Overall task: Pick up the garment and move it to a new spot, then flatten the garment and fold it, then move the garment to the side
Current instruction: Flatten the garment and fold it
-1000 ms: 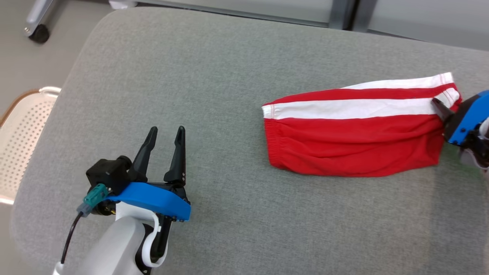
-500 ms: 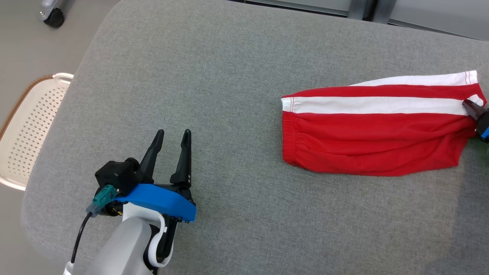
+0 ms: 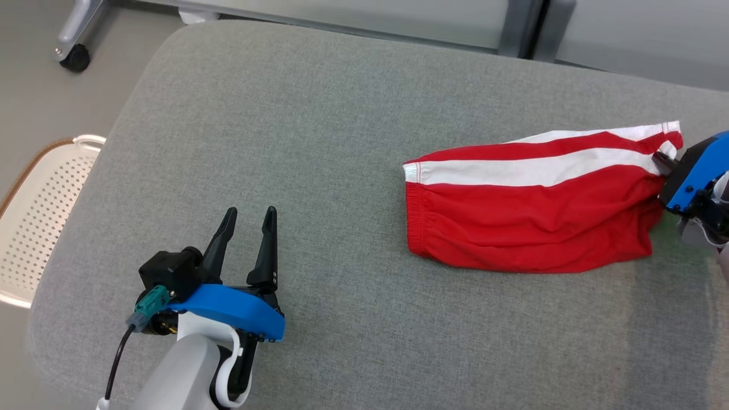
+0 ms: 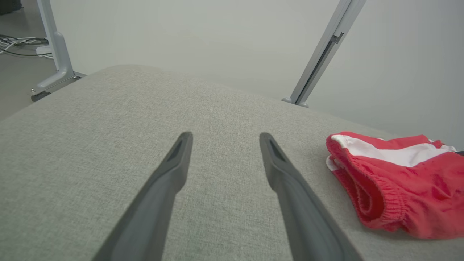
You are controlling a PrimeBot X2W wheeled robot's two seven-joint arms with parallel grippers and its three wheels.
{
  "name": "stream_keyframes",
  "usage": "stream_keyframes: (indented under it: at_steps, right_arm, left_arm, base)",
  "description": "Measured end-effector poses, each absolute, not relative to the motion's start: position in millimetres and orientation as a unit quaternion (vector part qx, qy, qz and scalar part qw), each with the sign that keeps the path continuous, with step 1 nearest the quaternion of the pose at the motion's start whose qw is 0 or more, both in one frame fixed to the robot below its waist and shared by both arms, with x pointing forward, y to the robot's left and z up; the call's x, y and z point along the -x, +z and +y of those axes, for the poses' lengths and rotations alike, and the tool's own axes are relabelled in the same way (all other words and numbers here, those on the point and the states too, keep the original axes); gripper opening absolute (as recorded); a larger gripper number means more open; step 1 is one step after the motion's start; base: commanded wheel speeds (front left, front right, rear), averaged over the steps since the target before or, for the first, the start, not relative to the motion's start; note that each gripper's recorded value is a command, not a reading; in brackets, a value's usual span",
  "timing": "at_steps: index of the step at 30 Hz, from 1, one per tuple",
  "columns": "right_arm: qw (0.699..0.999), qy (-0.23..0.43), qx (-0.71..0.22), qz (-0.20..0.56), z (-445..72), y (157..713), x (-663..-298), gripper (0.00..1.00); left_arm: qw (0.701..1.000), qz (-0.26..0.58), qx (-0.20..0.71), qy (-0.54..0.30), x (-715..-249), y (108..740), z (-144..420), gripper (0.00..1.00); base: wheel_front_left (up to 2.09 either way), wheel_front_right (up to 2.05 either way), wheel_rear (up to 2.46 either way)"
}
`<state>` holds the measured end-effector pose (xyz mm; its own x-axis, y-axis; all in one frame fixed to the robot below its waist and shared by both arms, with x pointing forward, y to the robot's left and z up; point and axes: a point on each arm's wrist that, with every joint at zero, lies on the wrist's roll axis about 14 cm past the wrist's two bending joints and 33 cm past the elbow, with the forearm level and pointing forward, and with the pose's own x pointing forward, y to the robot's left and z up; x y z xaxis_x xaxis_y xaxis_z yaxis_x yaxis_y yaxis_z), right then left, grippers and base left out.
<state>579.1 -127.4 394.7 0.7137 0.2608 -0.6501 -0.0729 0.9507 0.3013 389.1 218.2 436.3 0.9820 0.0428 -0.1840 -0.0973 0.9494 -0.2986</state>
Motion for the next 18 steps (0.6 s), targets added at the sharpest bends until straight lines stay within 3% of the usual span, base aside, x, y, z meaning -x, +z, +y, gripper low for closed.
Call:
stream_keyframes:
  at_steps: [8,18]
  right_arm:
    - [0.945,0.086,-0.126,0.289,-144,447,-574,0.00]
    - [0.960,0.085,-0.135,0.231,-170,462,-524,0.00]
  left_arm:
    - [0.986,0.061,0.154,0.024,-380,455,213,1.00]
    - [0.992,0.043,0.121,0.016,-364,465,208,1.00]
  base:
    - [0.00,0.00,0.00]
    - [0.00,0.00,0.00]
